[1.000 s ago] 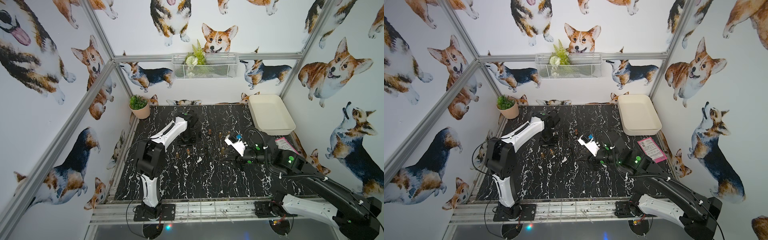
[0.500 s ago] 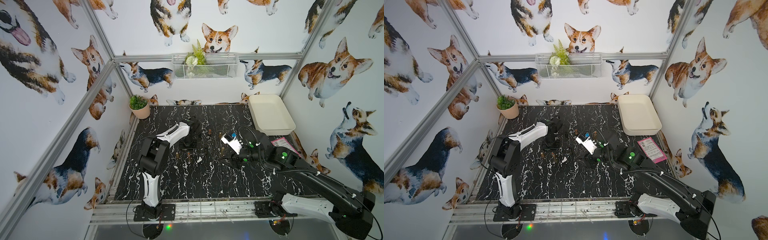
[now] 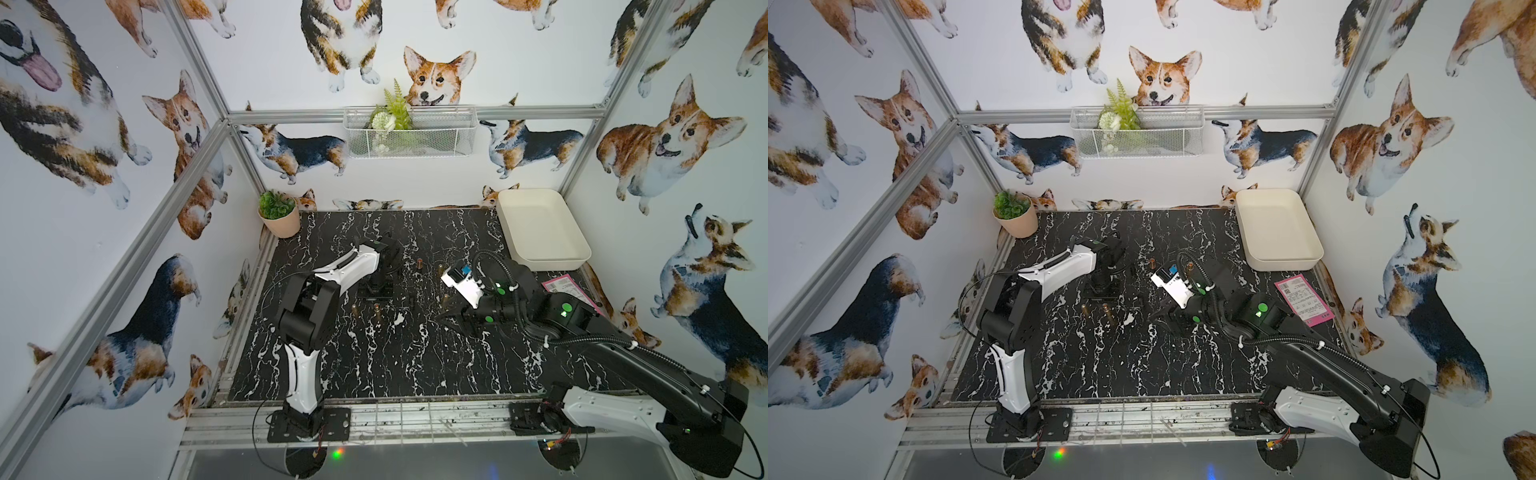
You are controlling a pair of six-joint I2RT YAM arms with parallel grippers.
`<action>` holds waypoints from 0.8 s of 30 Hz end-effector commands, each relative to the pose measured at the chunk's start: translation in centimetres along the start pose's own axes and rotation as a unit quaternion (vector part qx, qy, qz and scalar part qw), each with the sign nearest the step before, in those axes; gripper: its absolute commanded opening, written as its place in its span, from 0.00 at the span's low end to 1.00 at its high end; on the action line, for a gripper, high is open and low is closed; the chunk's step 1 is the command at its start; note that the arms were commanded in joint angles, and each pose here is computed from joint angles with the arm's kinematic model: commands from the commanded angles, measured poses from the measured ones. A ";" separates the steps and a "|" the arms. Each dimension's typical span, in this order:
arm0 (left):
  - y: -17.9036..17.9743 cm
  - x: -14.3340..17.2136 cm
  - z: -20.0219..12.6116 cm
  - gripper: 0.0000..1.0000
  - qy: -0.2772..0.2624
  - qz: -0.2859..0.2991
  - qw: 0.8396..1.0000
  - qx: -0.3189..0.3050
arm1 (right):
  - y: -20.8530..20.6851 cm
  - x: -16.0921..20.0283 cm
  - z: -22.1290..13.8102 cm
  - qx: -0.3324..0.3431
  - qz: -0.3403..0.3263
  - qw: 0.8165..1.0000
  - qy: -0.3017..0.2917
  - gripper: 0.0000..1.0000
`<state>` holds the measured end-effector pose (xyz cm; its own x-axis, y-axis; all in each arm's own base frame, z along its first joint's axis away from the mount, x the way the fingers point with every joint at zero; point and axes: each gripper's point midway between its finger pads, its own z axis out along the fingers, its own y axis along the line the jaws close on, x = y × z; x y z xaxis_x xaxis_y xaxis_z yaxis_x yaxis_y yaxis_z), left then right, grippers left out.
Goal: Open the lipstick cap
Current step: Place the lipstick at the center of the board, then pick up the lipstick at the center of the board.
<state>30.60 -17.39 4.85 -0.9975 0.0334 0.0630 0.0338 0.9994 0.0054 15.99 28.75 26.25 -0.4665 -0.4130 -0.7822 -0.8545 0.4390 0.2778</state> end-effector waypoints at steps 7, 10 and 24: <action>0.2 -1.1 -1.9 0.49 -0.027 0.002 1.000 -0.012 | -0.2 -0.1 -0.2 0.006 0.000 1.000 -0.005 0.56; 0.4 -1.3 -4.1 0.51 -0.044 0.005 0.999 -0.012 | -0.2 -0.4 -1.0 0.015 -0.005 1.000 -0.014 0.56; -8.7 -1.5 -10.0 0.52 -0.080 0.111 0.990 0.012 | -4.7 1.2 -4.6 0.148 0.068 0.984 -0.065 0.53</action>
<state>33.18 -25.57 16.19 -0.9602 0.2256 -0.1647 0.2353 0.9710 -0.0422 17.54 24.46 26.39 -0.4840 -0.3096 -0.8185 -0.7583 0.6152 0.2157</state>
